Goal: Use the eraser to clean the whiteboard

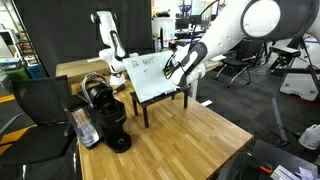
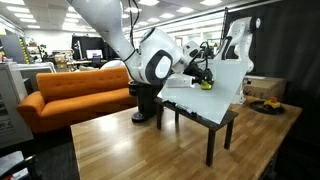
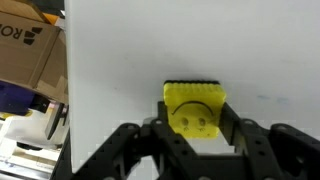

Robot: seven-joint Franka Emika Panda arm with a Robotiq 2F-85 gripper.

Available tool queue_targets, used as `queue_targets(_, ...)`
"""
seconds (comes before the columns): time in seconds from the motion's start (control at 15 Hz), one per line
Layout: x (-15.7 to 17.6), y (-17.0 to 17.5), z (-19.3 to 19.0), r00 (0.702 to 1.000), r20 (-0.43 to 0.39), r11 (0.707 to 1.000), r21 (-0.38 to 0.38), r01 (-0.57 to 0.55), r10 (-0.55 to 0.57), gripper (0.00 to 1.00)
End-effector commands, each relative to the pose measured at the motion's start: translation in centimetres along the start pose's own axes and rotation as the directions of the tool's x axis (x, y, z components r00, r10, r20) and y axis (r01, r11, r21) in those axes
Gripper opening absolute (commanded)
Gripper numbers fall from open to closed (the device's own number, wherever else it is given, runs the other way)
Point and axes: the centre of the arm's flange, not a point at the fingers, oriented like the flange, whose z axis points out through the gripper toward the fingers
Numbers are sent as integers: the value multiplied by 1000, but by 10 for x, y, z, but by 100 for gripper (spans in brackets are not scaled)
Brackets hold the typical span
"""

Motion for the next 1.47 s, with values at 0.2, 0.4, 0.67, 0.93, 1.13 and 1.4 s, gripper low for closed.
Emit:
queue_targets(0.2,-50,-22,-19,1000,5,1000,7,-22,22,27)
queue_targets(0.4,-46,-31,-24,1000,-7,1000,25,-16,16,27)
queue_targets(0.67,-37,-49,-30,999,-32,999,52,7,-6,27)
queue_targets(0.93,-31,-65,-34,999,-48,997,76,29,-25,27)
queue_targets(1.13,-30,-69,-33,998,-54,996,84,38,-34,27)
queue_targets(1.4,-25,-71,-33,997,-63,995,87,46,-41,27)
